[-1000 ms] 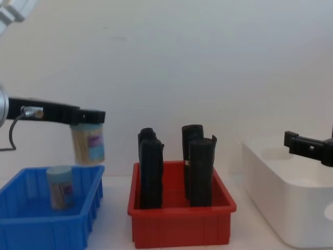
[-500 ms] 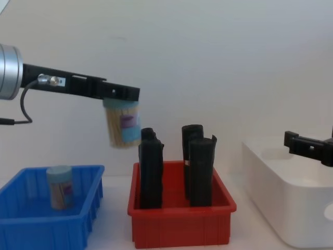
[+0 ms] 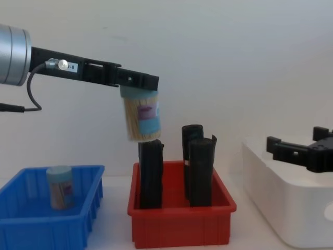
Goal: Pick the cotton swabs from the blue box and place them into the white box.
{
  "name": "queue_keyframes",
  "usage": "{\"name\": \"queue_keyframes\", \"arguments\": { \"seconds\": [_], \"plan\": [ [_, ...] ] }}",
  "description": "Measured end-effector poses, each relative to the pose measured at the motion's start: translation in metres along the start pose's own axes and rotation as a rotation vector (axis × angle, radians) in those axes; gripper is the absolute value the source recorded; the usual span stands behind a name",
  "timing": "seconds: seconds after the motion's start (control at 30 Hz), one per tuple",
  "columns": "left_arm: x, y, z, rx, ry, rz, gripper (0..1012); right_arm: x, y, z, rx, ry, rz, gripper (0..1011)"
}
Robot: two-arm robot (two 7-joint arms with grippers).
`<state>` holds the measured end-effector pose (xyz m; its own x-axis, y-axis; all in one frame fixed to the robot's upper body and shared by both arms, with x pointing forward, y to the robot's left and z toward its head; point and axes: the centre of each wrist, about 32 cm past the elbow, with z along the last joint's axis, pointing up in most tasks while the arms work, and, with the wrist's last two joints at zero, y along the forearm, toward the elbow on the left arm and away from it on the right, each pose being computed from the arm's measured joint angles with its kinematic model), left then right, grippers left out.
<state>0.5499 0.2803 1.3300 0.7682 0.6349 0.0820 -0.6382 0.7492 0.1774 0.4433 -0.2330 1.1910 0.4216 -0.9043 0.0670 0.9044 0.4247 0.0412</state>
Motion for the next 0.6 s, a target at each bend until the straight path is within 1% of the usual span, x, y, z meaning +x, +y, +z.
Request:
{"name": "queue_keyframes", "arguments": {
  "seconds": [0.2, 0.6],
  "plan": [
    [-0.0009, -0.0004, 0.0024, -0.001, -0.002, -0.016, 669, -0.004, 0.003, 0.003, -0.009, -0.012, 0.07, 1002],
    [-0.0017, -0.0008, 0.0048, -0.003, -0.004, -0.035, 669, -0.02, 0.016, 0.013, -0.022, -0.041, 0.248, 1001]
  ]
}}
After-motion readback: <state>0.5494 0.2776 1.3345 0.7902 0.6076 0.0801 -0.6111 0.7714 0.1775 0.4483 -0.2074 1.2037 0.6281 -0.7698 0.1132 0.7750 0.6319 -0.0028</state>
